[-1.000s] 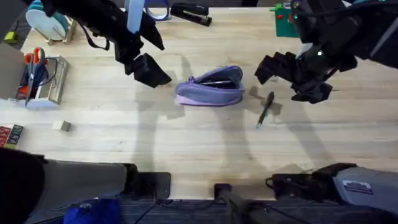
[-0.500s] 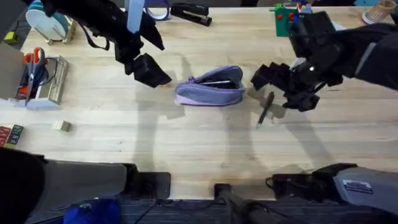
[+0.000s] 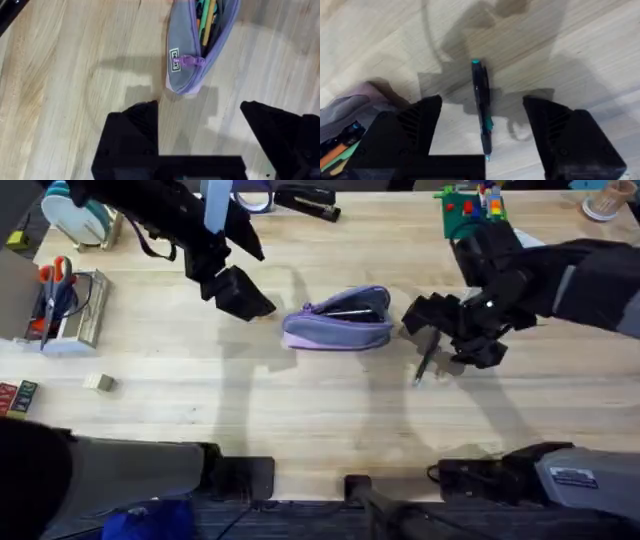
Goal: Unzip the bag, pick up the pens from the table one at a time and place them inside, then zip the bag closed.
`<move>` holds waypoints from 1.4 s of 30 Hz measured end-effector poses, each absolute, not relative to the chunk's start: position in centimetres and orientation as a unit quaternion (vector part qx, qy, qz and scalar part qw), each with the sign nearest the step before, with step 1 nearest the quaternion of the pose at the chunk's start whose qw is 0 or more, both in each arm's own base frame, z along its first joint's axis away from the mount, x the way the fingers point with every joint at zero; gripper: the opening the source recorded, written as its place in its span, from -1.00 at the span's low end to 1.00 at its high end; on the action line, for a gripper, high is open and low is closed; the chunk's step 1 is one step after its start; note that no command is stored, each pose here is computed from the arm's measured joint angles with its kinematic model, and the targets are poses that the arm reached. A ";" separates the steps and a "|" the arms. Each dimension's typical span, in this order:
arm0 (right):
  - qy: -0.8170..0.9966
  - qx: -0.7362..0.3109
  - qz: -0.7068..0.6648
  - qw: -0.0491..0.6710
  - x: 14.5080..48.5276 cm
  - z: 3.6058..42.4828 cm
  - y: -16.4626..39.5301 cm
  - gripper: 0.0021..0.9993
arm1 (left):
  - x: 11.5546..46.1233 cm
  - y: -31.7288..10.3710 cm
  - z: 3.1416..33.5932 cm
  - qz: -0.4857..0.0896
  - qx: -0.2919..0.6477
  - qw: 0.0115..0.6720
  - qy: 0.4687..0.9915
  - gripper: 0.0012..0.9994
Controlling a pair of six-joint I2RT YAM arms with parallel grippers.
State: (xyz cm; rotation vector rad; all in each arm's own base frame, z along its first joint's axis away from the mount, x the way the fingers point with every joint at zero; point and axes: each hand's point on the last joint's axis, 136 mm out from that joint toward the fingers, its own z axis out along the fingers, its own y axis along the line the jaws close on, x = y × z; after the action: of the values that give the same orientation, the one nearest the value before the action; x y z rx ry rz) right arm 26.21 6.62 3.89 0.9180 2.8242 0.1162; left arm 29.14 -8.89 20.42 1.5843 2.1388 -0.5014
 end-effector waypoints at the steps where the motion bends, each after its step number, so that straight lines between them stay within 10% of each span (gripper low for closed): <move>1: 0.947 0.308 0.037 0.083 26.2 3.8 6.6 0.99 | 29.1 -8.9 20.4 -0.181 0.571 0.215 0.771 0.99; 34: 0.955 0.285 -0.004 0.079 25.7 3.5 7.5 0.98 | 29.1 -8.9 20.4 -0.181 0.571 0.215 0.771 0.99; 42: 0.955 0.285 -0.008 0.079 25.5 3.5 7.7 0.51 | 29.1 -8.9 20.4 -0.181 0.571 0.215 0.771 0.99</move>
State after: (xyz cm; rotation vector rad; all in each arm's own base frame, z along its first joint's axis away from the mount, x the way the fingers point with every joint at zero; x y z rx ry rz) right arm 25.49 7.66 3.51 0.8544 2.8589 -0.0236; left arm 29.14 -8.89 20.42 1.5843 2.1390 -0.5015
